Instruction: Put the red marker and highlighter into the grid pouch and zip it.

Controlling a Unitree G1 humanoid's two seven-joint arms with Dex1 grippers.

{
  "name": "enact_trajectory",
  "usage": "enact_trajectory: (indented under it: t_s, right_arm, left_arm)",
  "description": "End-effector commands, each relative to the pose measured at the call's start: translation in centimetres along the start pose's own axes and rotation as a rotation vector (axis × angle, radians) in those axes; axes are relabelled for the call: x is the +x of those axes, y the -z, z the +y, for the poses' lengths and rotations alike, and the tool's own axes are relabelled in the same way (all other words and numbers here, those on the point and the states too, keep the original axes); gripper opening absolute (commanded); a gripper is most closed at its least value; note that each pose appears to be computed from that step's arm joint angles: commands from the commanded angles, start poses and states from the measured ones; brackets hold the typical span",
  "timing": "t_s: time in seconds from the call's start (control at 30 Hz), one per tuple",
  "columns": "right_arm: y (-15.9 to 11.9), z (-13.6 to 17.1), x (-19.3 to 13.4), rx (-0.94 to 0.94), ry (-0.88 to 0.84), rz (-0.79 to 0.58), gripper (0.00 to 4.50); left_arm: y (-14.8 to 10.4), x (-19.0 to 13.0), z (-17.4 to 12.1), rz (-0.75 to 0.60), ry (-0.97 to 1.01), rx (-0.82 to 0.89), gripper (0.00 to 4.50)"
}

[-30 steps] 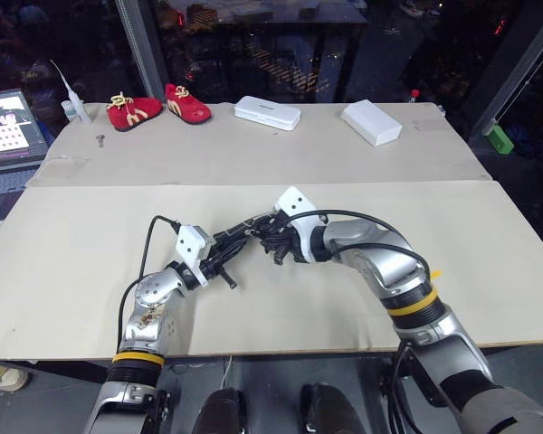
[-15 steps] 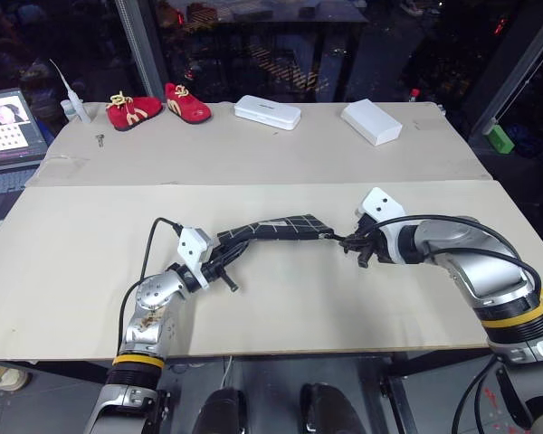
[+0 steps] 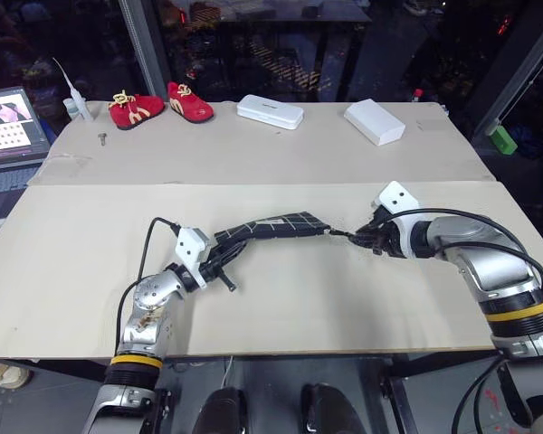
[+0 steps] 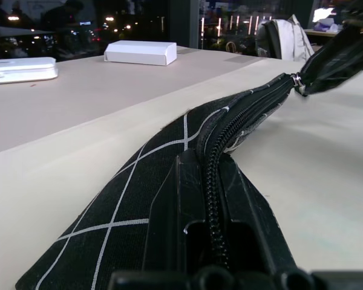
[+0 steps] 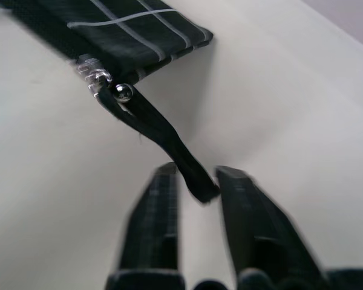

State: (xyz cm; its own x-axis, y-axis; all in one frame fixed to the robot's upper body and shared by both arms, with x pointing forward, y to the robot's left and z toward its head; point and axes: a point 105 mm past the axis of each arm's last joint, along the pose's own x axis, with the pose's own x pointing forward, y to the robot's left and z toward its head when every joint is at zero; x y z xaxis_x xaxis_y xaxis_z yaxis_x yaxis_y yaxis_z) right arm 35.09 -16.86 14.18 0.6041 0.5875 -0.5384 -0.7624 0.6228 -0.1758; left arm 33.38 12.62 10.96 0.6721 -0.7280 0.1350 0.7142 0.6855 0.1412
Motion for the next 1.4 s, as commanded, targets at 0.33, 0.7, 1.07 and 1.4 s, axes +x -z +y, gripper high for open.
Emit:
enact_trajectory:
  t_s: [0.33,0.7,1.07,1.4]
  right_arm:
    - [0.7,0.7,-6.8,0.088,-0.122,-0.113,2.87]
    - [3.1,1.5,-8.8,0.099,-0.053,-0.110,2.87]
    - [3.8,0.6,-8.7,0.125,-0.009,-0.104,2.94]
    - [2.9,-2.8,-10.0,0.190,0.109,-0.299,2.94]
  left_arm:
    - [-1.5,2.4,-2.3,-0.018,0.141,0.115,0.00]
    - [1.3,5.9,-4.5,0.053,0.324,0.279,0.00]
    - [-1.8,4.8,-4.0,-0.043,0.312,-0.003,3.73]
    - [-2.6,-1.8,2.1,0.099,-0.105,-0.309,3.73]
